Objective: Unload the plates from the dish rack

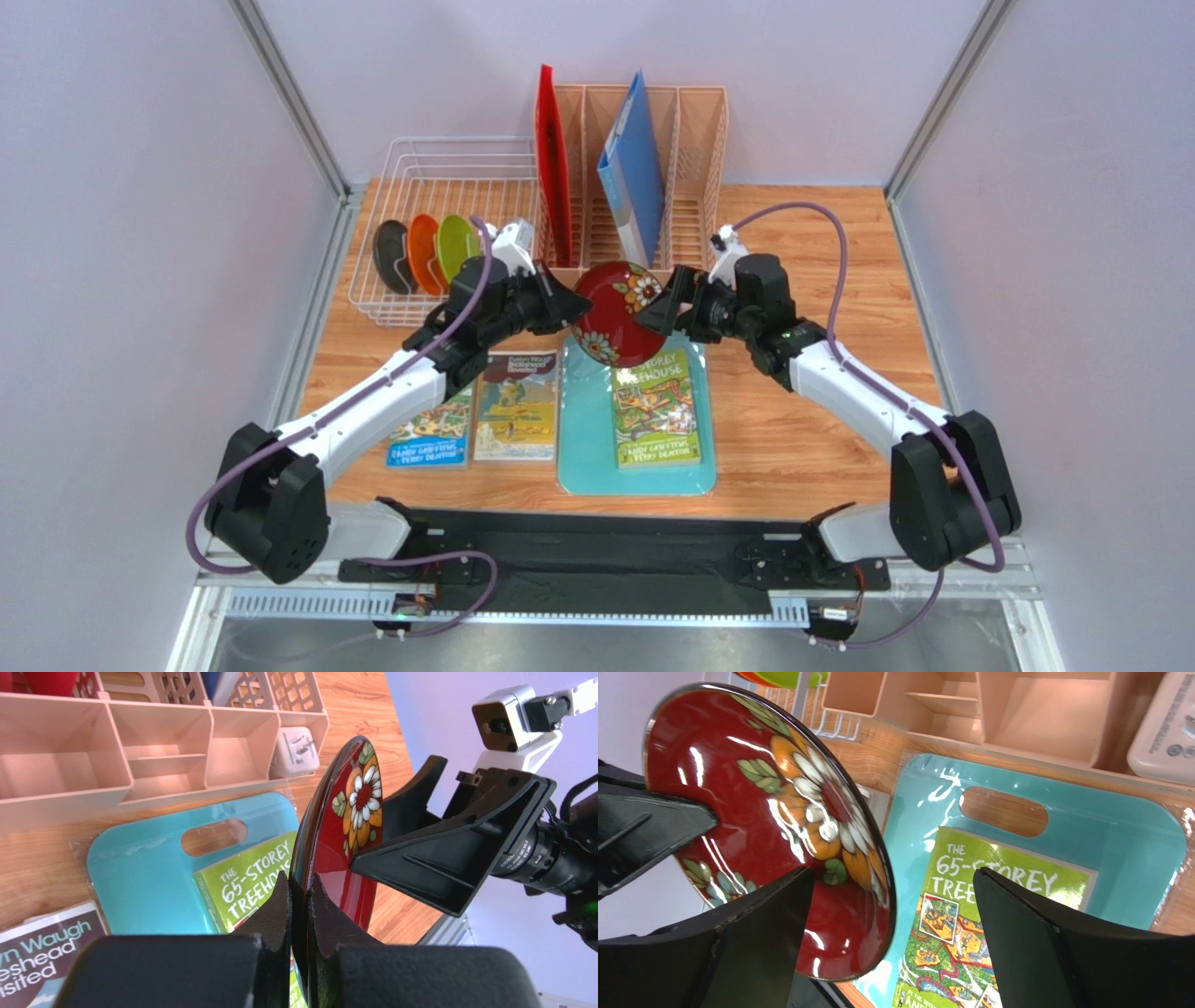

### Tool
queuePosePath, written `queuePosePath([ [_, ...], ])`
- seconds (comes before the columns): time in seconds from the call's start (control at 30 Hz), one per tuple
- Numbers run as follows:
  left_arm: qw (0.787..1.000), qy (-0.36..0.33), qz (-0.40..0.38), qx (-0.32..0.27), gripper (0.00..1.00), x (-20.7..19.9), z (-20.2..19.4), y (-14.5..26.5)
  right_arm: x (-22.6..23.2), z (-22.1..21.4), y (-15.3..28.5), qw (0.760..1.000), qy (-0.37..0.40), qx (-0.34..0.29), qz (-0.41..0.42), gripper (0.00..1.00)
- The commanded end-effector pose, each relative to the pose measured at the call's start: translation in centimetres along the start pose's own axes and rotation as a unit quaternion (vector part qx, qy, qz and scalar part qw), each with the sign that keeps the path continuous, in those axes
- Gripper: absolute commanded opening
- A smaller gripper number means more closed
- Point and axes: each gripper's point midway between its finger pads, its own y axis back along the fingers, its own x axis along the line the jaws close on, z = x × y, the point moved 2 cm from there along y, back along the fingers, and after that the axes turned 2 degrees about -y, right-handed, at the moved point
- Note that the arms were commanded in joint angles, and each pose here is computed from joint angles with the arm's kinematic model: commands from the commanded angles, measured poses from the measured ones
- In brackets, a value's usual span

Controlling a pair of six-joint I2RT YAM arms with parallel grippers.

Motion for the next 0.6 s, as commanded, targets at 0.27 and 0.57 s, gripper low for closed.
queuePosePath([
  [0.27,0.996,0.02,-0.079,-0.04,0.0,-2.9,0.8,-0.8,3.2,-0.7,-0.1,0.992,0.004,-0.006,0.128,0.0],
  [0.57,0.998,0.001,-0.051,-0.035,0.65,-1.6,0.4,-1.4,1.8,0.4,1.6,0.997,0.008,-0.048,0.067,0.0],
])
